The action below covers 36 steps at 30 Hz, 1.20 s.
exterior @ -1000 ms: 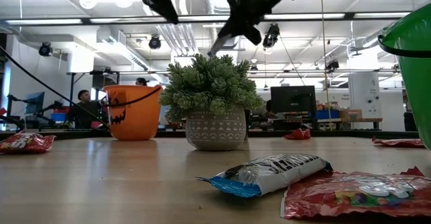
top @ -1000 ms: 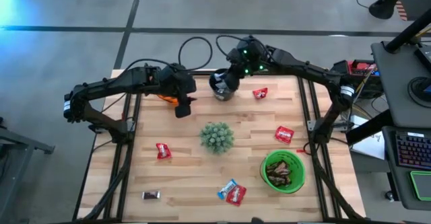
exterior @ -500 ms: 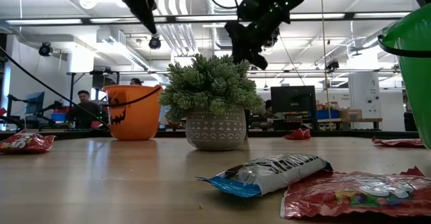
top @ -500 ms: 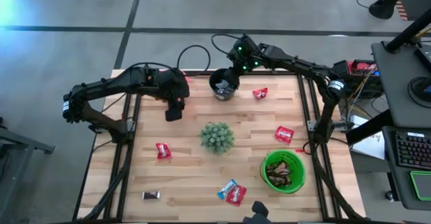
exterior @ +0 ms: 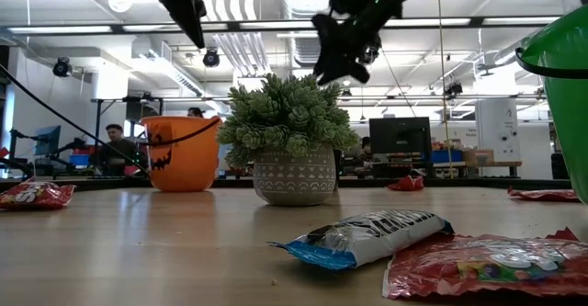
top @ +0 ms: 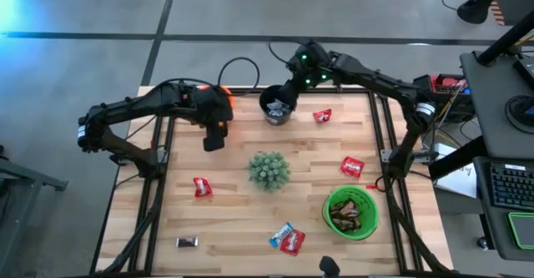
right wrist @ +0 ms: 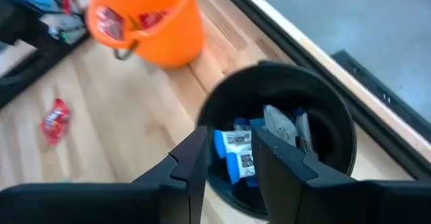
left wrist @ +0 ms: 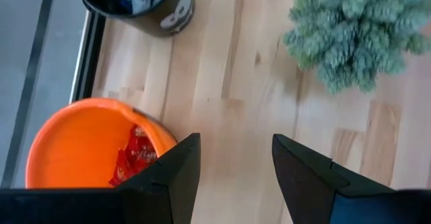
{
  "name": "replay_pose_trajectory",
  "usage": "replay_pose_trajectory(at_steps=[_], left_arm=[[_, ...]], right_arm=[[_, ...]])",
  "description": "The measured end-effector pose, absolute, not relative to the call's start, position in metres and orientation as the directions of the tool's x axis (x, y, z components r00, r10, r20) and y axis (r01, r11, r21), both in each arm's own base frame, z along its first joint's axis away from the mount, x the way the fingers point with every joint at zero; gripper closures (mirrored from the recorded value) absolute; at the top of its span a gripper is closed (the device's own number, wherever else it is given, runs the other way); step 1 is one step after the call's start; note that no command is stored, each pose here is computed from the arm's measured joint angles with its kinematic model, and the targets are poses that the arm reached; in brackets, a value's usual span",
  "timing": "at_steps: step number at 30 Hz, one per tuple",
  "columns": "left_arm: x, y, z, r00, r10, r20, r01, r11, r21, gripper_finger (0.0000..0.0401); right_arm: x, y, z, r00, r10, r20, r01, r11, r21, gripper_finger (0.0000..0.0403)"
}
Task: Organize candy in baskets
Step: Put the white chocolate bar into the black bucket
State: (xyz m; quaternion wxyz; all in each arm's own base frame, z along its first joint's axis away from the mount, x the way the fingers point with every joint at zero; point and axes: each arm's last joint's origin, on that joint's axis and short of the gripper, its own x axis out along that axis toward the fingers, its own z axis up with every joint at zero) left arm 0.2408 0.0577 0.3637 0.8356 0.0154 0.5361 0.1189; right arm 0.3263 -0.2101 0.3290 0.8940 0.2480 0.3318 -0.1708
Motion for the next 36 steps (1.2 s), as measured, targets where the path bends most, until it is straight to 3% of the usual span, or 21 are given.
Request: replay_pose_trajectory(at_steps=[12,19,23,28,36], left_arm=[[0.256,0.06,0.356,0.405,0.21,-0.89,-0.219,0.967,0.128,0.0235],[0.256,0.054,0.36,0.464,0.114,-0.878,-0.254,0.967,-0.009,0.0235],[0.258,0.054,0.361,0.483,0.117,-0.868,-0.274,0.962,-0.022,0.0235],[0.258,0.054,0.361,0.485,0.118,-0.866,-0.289,0.957,-0.032,0.0235],[0.261,0.055,0.363,0.516,0.124,-0.848,-0.291,0.956,-0.037,0.0235]], right_arm=[[0.263,-0.16,0.412,0.811,-0.187,-0.555,0.409,0.859,0.309,0.0294],[0.227,-0.136,0.432,0.804,-0.179,-0.567,0.402,0.867,0.295,0.0293],[0.221,-0.123,0.43,0.779,-0.123,-0.615,0.38,0.873,0.306,0.0294],[0.229,-0.101,0.428,0.784,0.051,-0.619,0.229,0.903,0.364,0.0296],[0.244,-0.06,0.426,0.759,0.198,-0.62,0.063,0.925,0.374,0.0308]])
